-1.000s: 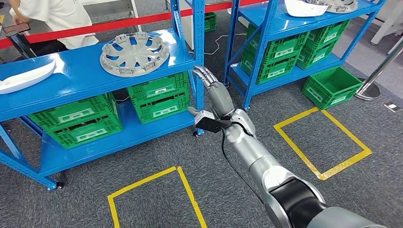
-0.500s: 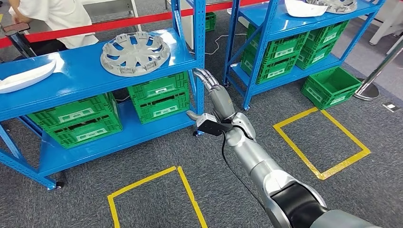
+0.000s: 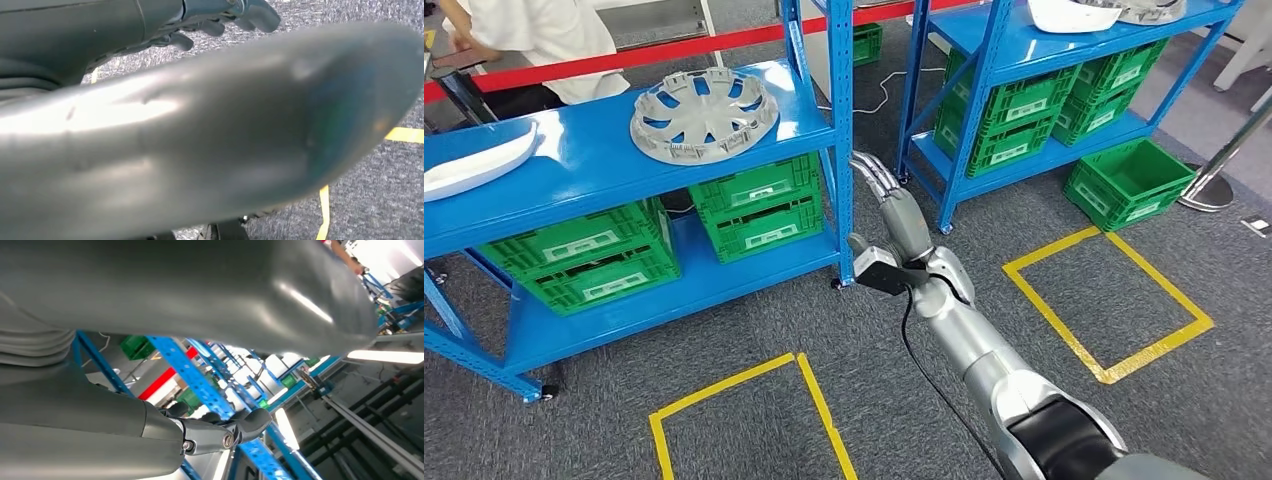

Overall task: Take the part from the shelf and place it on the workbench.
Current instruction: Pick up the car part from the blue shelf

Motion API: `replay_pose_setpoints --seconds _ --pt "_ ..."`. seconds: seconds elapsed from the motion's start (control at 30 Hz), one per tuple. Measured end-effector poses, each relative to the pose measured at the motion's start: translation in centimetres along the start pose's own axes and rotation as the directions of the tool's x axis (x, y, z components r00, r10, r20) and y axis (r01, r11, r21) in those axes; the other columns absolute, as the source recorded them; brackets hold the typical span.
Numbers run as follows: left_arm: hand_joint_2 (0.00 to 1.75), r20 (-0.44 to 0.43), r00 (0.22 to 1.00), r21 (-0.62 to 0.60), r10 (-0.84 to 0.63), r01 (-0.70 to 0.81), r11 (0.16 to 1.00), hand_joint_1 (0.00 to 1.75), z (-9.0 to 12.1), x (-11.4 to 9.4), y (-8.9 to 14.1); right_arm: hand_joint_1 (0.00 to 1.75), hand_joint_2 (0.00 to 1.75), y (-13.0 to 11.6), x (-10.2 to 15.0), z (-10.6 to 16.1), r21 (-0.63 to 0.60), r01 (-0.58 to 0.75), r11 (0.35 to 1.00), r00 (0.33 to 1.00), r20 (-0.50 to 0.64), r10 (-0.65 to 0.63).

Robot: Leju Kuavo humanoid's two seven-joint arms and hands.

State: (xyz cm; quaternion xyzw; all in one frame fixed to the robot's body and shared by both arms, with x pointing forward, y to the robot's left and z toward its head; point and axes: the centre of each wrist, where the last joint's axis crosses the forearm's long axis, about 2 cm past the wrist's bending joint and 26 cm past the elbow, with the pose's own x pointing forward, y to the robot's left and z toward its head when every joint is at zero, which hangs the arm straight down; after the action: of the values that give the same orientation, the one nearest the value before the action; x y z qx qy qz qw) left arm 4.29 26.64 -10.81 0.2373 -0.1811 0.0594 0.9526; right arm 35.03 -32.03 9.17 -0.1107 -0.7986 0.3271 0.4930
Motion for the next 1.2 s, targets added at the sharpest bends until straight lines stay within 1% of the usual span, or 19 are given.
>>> replay_pose_setpoints --seconds 0.17,0.33,0.63,0.93,1.2 --pt "0.0 0.008 1.0 -0.003 -0.001 0.001 1.0 0.0 -0.1 0.3 0.0 0.0 0.0 -0.3 0.4 0.4 -0.019 -0.008 1.0 1.0 0.003 0.008" --pt "0.0 0.002 1.0 -0.004 -0.005 0.005 1.0 0.0 0.0 0.0 0.0 0.0 0.0 -0.1 0.5 1.2 -0.023 -0.007 1.0 1.0 -0.003 0.007" --pt "0.0 0.004 1.0 -0.005 -0.006 0.006 1.0 0.0 0.0 0.0 0.0 0.0 0.0 -0.7 0.6 1.5 -0.039 -0.017 0.999 1.0 0.005 0.017" --pt "0.0 0.006 1.0 -0.01 -0.005 0.005 1.0 0.0 0.1 0.1 -0.3 0.0 0.0 -0.9 0.4 2.1 -0.032 -0.012 0.999 1.0 -0.006 0.012" --pt "0.0 0.01 1.0 -0.009 -0.004 0.004 1.0 0.0 0.0 0.3 -0.3 0.0 0.0 -1.0 0.5 2.3 -0.022 0.009 1.0 1.0 0.015 -0.009"
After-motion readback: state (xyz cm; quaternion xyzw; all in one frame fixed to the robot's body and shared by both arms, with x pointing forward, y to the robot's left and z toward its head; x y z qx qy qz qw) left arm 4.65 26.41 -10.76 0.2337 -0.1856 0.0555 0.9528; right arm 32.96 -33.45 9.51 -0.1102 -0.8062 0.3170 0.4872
